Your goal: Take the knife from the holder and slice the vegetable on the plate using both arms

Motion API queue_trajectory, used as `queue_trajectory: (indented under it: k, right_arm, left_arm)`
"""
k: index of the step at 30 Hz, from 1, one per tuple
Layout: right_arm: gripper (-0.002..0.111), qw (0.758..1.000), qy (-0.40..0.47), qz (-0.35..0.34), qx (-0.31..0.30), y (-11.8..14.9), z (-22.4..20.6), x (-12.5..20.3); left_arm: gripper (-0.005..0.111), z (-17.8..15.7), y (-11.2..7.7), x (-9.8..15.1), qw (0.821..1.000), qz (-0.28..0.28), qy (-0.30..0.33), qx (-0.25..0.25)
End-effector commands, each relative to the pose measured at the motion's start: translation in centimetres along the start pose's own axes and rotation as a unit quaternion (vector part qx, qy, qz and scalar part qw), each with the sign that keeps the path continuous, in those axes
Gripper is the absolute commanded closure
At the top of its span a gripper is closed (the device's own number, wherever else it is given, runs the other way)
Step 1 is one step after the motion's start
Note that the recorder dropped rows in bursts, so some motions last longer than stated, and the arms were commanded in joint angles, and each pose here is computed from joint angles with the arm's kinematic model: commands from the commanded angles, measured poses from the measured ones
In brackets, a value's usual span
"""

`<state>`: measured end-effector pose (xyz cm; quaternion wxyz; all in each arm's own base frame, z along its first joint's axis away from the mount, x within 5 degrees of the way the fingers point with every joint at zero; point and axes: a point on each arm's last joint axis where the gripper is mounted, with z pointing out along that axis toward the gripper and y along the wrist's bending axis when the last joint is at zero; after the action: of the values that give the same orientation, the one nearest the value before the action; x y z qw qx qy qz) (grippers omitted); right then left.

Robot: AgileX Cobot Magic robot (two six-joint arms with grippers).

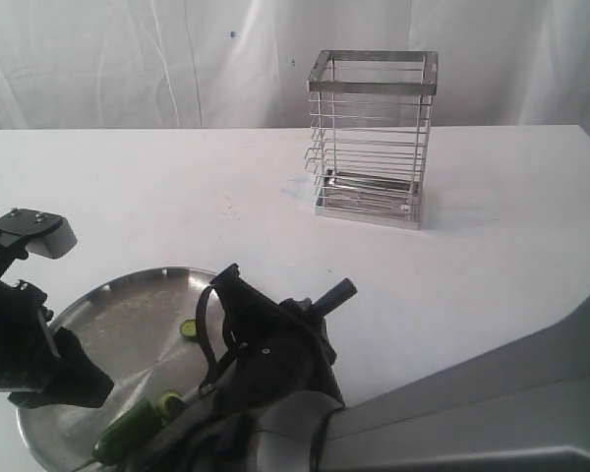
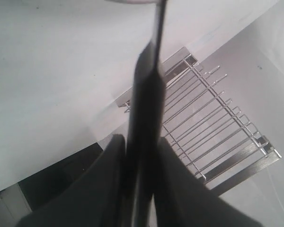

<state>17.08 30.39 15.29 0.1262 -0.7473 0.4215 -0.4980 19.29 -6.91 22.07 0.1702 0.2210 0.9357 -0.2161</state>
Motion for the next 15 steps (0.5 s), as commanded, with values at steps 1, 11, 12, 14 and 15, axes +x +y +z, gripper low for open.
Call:
queue_trajectory:
  k: [1,11,12,14,15]
  right_arm:
    - [0.108,1.0,0.012,-0.018,0.014,-0.1,0.4,0.2]
    - [0.108,0.998,0.018,-0.02,0.049,-1.1,0.7,0.6]
    - [0.108,0.998,0.018,-0.022,0.053,-1.2,0.7,0.6]
    - [0.108,0.998,0.018,-0.025,0.06,-1.3,0.7,0.6]
    - [0.108,0.998,0.019,-0.026,0.063,-1.3,0.7,0.6]
  left_arm:
    - [0.06,0.0,-0.4,0.2,1.0,-0.008,0.004,0.014]
    - [0.06,0.0,-0.5,0.2,1.0,-0.011,0.001,0.016]
    - [0.06,0.0,-0.5,0.2,1.0,-0.011,0.001,0.016]
    - [0.06,0.0,-0.5,0.2,1.0,-0.012,0.001,0.017]
    - [0.06,0.0,-0.5,0.2,1.0,-0.012,0.001,0.017]
